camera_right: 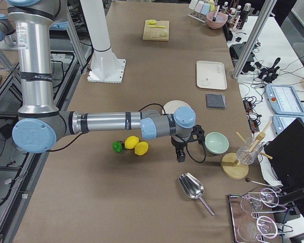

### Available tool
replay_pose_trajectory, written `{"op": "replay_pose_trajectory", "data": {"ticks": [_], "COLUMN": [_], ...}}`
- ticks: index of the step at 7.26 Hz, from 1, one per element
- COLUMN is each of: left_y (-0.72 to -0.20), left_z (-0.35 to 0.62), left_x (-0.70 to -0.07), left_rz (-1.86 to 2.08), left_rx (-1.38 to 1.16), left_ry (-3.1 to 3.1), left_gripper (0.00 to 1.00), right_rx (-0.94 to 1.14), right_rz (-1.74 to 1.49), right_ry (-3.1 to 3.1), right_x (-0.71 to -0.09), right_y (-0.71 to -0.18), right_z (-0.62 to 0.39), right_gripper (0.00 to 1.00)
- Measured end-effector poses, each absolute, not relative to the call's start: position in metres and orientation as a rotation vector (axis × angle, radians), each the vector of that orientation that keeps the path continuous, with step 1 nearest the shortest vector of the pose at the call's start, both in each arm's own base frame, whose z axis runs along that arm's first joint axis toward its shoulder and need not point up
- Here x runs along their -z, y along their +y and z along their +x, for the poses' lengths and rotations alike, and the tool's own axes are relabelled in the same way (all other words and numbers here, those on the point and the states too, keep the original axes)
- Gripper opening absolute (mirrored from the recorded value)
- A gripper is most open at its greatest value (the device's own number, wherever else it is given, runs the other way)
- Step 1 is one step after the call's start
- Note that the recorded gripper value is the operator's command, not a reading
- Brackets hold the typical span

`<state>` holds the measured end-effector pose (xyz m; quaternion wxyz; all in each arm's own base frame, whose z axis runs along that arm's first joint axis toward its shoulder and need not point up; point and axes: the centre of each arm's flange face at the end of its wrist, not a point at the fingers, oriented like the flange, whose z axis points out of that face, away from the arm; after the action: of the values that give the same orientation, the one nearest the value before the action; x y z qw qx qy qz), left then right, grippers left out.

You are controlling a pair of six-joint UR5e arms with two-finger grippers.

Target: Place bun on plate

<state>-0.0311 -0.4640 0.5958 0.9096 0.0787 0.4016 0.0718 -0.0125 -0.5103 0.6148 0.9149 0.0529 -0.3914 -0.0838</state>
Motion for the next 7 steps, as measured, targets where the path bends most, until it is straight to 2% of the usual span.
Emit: {"op": "replay_pose_trajectory", "data": {"ticks": [7], "left_y": [-0.467], "left_z": [-0.029], "left_x": [-0.595], "left_rz": [0.165], "left_rx": [-0.157], "left_ry": [0.831], "left_gripper": [0.98], "right_rx": [0.203], "right_rz": [0.120], "right_ry": [-0.840], "right_x": [-0.610], "right_y": [-0.512], "right_z": [-0.025], "right_gripper": [1.00]}}
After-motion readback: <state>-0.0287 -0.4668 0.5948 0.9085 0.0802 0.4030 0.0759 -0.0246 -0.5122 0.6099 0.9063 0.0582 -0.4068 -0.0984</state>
